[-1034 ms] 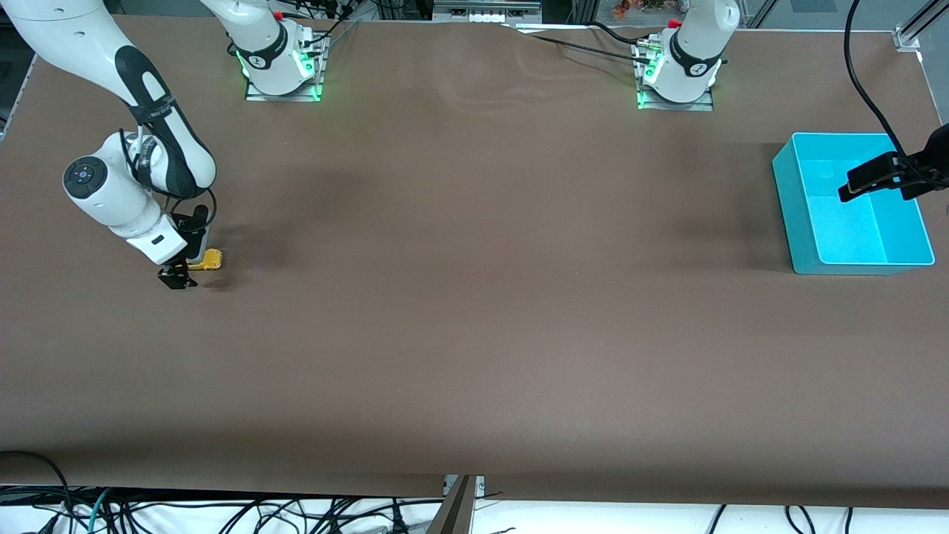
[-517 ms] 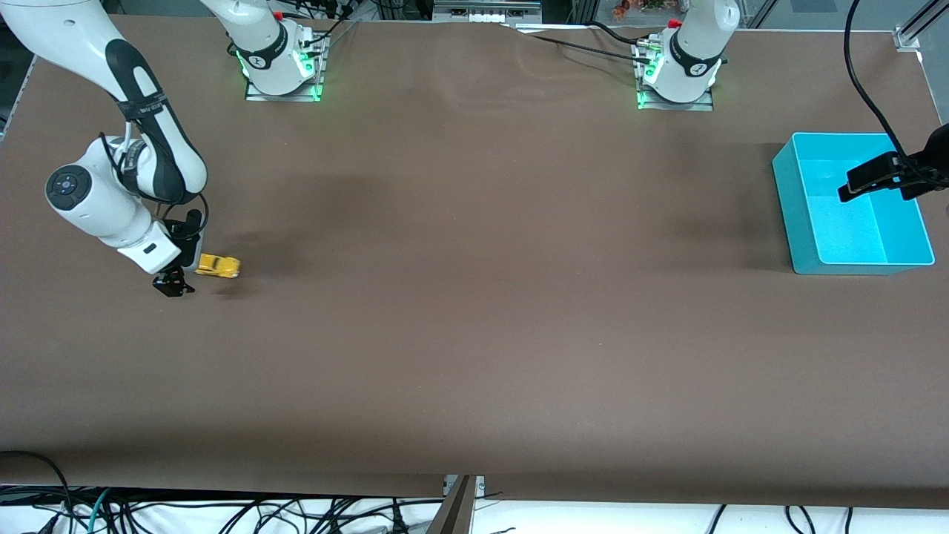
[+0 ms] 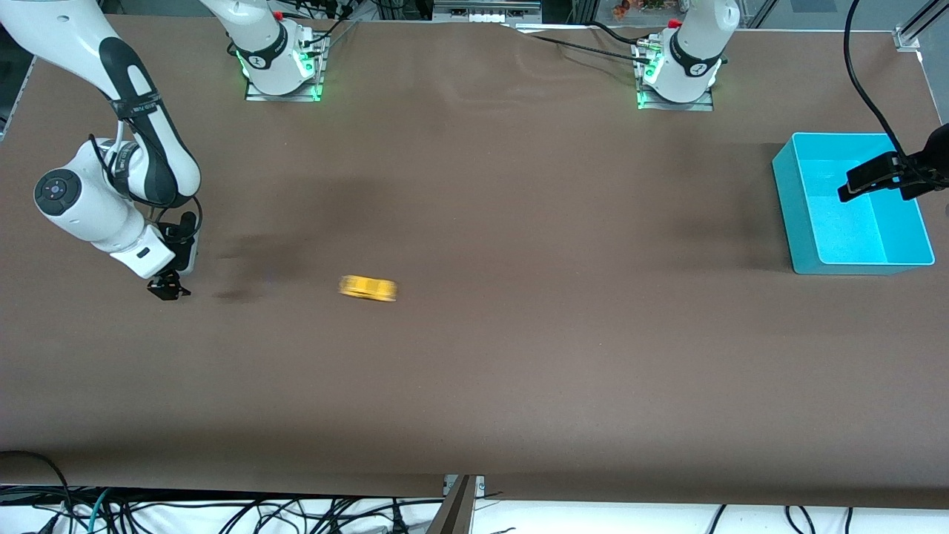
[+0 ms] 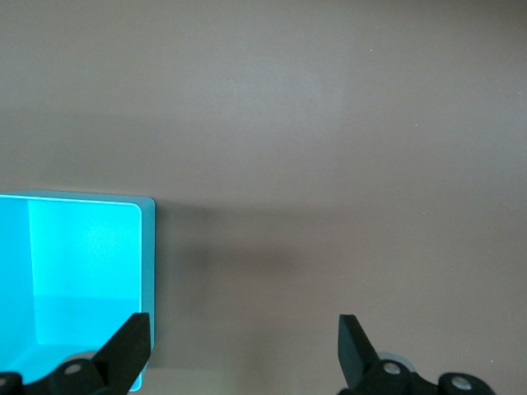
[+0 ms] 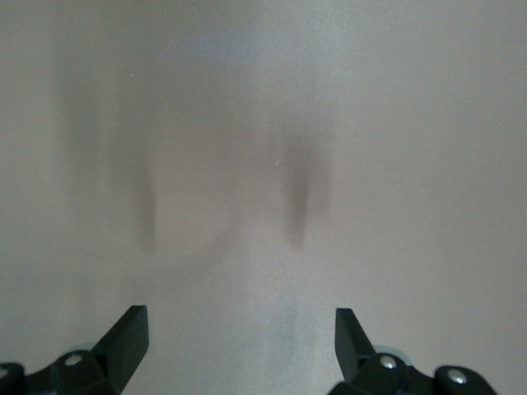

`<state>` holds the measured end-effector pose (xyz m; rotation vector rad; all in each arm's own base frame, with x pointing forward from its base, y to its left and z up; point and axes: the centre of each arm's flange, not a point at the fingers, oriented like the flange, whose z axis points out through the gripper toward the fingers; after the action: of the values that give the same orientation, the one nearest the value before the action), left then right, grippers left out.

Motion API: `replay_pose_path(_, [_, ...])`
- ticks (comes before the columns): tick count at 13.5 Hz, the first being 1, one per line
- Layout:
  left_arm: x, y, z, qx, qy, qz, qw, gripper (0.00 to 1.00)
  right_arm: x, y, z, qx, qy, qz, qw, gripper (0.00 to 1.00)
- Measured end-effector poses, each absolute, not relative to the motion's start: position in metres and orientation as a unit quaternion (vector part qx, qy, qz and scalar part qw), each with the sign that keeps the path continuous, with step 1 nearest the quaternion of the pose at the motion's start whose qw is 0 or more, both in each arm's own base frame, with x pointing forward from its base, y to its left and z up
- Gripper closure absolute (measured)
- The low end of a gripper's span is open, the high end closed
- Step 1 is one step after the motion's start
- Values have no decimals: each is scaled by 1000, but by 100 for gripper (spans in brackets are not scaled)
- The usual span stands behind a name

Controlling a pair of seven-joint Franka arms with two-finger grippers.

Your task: Wind and store yellow beetle car

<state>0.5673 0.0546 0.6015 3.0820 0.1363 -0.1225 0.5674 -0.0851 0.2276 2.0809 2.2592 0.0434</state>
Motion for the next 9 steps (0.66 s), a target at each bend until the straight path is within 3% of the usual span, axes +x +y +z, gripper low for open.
replay_pose_path(9, [567,54,602,998,43,-40,27,0,573,-76,233,672,739,18,35,0])
